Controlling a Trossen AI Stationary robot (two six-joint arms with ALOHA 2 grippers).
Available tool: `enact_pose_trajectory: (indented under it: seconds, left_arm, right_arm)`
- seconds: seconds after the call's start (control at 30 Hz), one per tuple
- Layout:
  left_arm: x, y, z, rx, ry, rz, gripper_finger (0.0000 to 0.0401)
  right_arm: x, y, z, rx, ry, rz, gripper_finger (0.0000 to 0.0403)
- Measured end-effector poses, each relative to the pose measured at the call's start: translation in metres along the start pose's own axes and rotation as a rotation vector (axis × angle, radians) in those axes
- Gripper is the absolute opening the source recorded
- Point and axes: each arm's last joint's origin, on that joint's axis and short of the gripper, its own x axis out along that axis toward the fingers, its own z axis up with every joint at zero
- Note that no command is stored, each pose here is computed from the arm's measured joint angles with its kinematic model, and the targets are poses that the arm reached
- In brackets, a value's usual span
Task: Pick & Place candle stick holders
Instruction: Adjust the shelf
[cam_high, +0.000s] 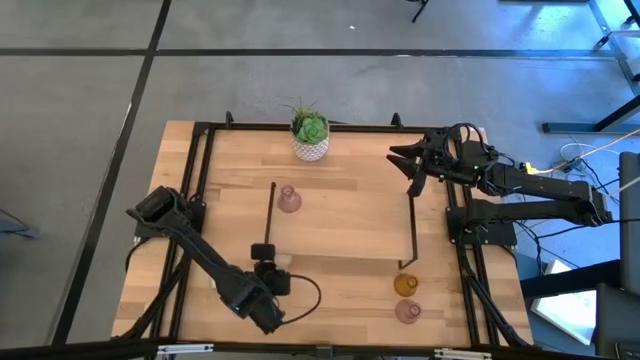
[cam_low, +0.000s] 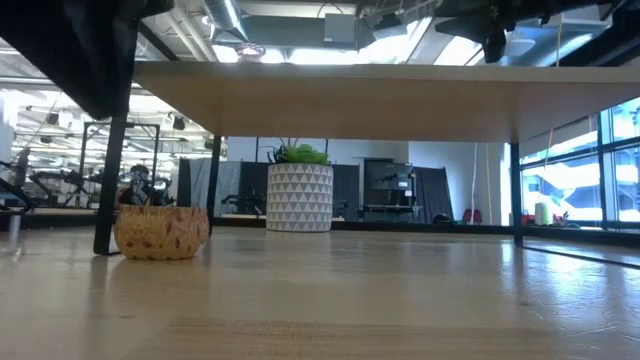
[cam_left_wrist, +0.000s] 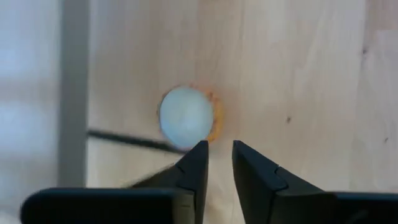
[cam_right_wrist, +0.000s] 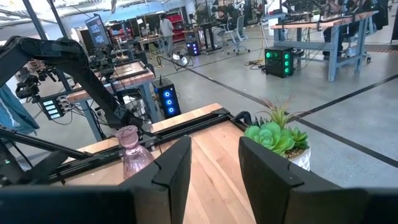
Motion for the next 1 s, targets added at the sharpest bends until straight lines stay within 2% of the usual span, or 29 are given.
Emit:
enact_pose_trajectory:
  seconds: [0.2, 0.4, 0.57, 0.63, 0.83, 1.0]
  left_arm:
    - [-0.005, 0.000, -0.011, -0.034, 0.046, 0.056, 0.0079]
    - [-0.018, 0.004, -0.031, -0.078, 0.065, 0.199, 0.0079]
    - [-0.024, -0.002, -0.038, -0.107, 0.022, 0.199, 0.0075]
    - [-0.029, -0.004, -0.042, -0.144, -0.026, 0.211, 0.0072]
    - [-0.056, 0.002, -0.057, -0.317, -0.322, 0.306, 0.0057]
    - [-0.070, 0.014, -0.059, -0.452, -0.438, 0.275, 0.0050]
  right_arm:
    - [0.000, 0.000, 0.000, 0.000, 0.000, 0.000, 0.0138]
    - [0.000, 0.000, 0.000, 0.000, 0.001, 0.000, 0.0138]
    - [0.000, 0.000, 0.000, 0.000, 0.001, 0.000, 0.0138]
    - [0.000, 0.000, 0.000, 0.000, 0.001, 0.000, 0.0138]
    - [0.002, 0.000, -0.001, 0.000, 0.005, 0.000, 0.0138]
    - [0.006, 0.001, -0.001, 0.004, 0.000, 0.002, 0.0138]
